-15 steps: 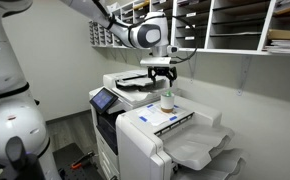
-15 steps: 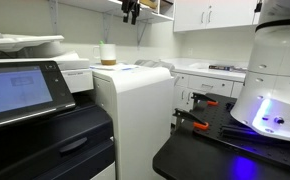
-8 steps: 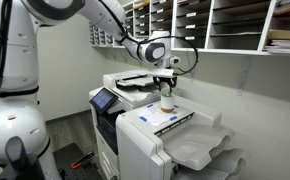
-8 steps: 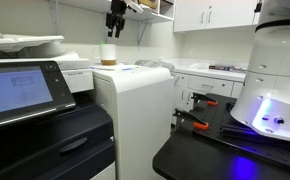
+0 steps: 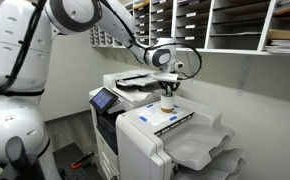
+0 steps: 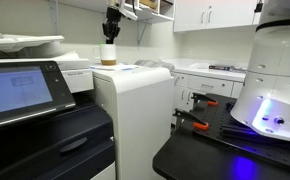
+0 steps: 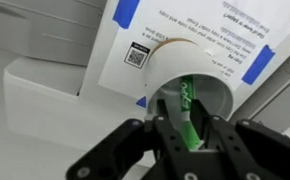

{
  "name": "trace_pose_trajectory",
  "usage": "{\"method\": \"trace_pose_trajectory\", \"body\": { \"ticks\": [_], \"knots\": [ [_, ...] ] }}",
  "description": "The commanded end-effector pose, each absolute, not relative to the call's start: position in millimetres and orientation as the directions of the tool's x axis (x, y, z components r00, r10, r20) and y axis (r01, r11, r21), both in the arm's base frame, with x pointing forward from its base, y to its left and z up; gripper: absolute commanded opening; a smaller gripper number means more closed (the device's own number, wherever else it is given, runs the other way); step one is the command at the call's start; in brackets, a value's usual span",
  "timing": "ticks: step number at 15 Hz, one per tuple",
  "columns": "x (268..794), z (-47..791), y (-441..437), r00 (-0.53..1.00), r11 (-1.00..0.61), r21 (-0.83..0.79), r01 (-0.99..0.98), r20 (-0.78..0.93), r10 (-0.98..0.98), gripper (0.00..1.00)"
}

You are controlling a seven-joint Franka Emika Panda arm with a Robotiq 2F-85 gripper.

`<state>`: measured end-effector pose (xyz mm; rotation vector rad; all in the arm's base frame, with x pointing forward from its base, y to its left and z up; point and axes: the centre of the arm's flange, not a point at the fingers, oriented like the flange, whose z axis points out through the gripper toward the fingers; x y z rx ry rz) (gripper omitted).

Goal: Take the green marker out of the white and brown mug

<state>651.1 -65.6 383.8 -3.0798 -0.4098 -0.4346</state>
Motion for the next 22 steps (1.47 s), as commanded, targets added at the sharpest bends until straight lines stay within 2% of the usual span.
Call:
{"method": "trace_pose_trajectory", "body": {
  "ticks": [1,5,8,13,14,16,22],
  "knots": [
    [664,382,-65,0.934,-0.966,0.018,0.257,0.251,0.253,0.36],
    [668,377,-58,0.935,-0.965,0.011,0.263,0.243,0.258,0.36],
    [670,371,-55,0.939,-0.967,0.001,0.257,0.235,0.250,0.28],
    [674,363,-56,0.946,-0.973,-0.004,0.231,0.234,0.223,0.23],
    [675,361,-57,0.946,-0.972,-0.005,0.234,0.233,0.227,0.07],
    [672,362,-56,0.941,-0.969,0.001,0.248,0.239,0.241,0.04],
    [640,415,-54,0.903,-0.949,0.065,0.307,0.294,0.313,0.05]
  ]
}}
